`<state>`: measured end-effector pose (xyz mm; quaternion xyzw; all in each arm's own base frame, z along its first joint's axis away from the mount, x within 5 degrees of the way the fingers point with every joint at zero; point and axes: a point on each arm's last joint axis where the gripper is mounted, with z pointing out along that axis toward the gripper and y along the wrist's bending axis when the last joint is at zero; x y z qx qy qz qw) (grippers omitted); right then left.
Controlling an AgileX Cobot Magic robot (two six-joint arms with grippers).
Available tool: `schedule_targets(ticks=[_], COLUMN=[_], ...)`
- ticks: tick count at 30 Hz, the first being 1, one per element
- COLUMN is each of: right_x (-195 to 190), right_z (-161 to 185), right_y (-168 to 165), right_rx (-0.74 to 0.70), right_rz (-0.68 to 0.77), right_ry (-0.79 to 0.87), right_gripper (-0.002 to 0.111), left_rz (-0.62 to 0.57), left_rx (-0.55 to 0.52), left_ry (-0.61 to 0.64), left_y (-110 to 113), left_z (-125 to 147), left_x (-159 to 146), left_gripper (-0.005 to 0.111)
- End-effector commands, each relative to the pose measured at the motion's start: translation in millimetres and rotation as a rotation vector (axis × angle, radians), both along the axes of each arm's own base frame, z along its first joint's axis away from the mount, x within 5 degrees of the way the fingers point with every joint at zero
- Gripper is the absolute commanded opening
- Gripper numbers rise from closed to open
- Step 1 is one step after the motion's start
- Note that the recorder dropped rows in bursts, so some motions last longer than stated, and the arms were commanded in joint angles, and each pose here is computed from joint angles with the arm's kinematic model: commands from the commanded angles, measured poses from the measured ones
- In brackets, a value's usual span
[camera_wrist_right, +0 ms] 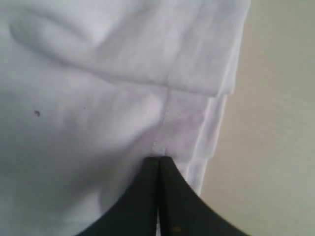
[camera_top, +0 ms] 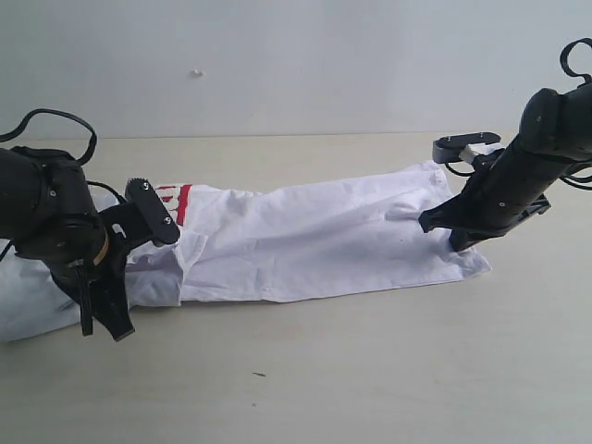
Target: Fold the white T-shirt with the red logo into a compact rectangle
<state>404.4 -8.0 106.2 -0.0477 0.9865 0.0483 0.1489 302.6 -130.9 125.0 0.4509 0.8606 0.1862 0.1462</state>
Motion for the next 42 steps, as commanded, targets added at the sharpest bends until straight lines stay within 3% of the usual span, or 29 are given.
schedule_targets(ticks=[1,6,10,13,19,24,30,33,38,42], right_x=[-0.9,-1.0,-1.1,-1.1,-1.1,-1.5,-1.5,-1.5,-1.5,-1.5], right_z=[-1.6,-1.7,-1.7,-1.7,-1.7,-1.8,-1.8,-1.8,-1.8,-1.8], right_y=[0.7,0.6,0.6,0.6,0.6,0.7,0.7,0.7,0.7,0.7], right_rx=[-0.002,-0.004,-0.004,-0.004,-0.004,-0.003,-0.003,-0.003,-0.003,-0.003], right_rz=[0.012,0.014,0.014,0.014,0.014,0.015,0.015,0.015,0.015,0.015], right_ry=[0.007,0.007,0.009,0.009,0.009,0.013,0.013,0.013,0.013,0.013], right_gripper=[0.000,0.000,0.000,0.000,0.000,0.000,0.000,0.000,0.000,0.000], left_rz=[-0.035,-0.025,-0.028,-0.049,-0.075,-0.063,-0.072,-0.068,-0.081,-0.128], left_rx=[0.039,0.059,0.049,0.049,0.083,0.067,0.034,0.034,0.038,0.074], left_ry=[-0.022,-0.013,-0.030,-0.039,-0.048,-0.045,-0.054,-0.052,-0.060,-0.085], left_y=[2.0,4.0,3.4,0.4,-1.2,-0.5,-3.5,-2.9,-3.4,-3.0], left_z=[5.3,5.4,11.3,15.7,19.7,19.3,19.0,18.3,19.2,21.8], left_x=[1.9,1.1,0.7,-0.8,-2.1,-1.7,-0.9,-0.7,0.5,3.8], left_gripper=[0.000,0.003,0.021,0.028,0.026,0.000,0.013,0.013,0.000,0.000])
